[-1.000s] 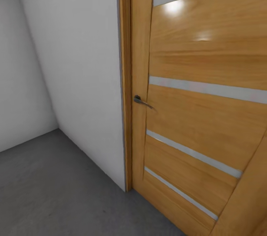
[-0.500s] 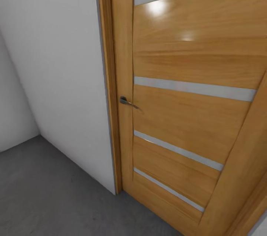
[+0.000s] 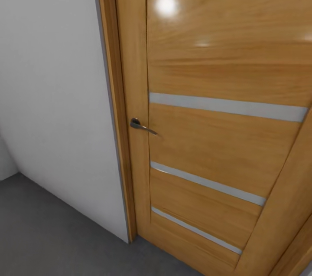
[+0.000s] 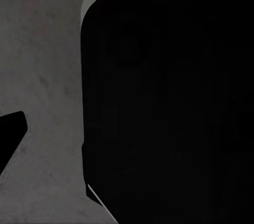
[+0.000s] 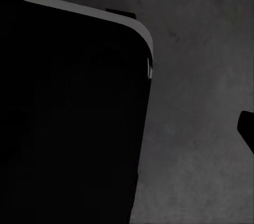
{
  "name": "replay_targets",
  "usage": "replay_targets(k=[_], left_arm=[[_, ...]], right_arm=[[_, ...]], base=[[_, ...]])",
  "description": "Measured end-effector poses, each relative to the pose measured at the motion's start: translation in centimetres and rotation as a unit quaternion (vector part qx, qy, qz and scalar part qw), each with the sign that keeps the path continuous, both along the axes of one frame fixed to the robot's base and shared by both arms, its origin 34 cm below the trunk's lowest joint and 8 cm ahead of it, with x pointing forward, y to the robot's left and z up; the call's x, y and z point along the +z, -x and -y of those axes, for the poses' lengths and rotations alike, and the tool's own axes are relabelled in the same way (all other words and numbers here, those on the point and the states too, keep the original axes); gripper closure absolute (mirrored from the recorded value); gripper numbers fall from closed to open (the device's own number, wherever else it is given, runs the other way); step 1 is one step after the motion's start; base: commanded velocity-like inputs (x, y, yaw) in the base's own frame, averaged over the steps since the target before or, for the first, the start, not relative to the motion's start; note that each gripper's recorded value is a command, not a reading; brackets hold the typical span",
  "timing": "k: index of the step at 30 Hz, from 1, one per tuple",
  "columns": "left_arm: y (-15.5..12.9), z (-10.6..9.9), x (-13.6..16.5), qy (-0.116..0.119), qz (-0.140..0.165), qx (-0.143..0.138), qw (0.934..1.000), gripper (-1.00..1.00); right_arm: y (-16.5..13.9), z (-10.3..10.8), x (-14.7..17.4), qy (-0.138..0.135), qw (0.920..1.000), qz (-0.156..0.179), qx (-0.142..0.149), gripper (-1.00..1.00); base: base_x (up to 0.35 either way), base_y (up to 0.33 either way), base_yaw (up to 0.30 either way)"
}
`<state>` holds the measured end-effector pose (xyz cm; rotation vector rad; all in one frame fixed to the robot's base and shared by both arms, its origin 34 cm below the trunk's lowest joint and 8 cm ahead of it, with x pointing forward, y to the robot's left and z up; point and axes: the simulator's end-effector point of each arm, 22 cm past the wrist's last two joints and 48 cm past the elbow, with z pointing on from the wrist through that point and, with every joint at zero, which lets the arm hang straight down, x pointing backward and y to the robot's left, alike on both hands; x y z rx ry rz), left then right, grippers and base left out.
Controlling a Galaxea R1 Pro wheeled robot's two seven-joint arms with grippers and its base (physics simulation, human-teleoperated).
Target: Move the two storage containers from the living room to the garage. In the garage, place one container on the floor and stack the other container on top of it (either order is fine).
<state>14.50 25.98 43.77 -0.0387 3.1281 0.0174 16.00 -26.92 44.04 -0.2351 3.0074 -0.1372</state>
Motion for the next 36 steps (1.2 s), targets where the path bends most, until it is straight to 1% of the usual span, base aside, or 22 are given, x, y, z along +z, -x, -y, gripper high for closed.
replay_targets(k=[20,36], left_arm=[[0.00,0.06,0.00,0.001,0.000,0.000,1.0000,-1.00],[-0.05,0.04,-0.01,0.001,0.001,0.000,1.0000,-1.00]], right_arm=[[0.00,-0.01,0.00,0.000,1.0000,0.000,0.000,-1.00],[-0.01,0.00,-0.01,0.000,1.0000,0.000,0.000,-1.00]], base=[[0.241,0.208,-0.251],[0.025,0.015,-0.251]])
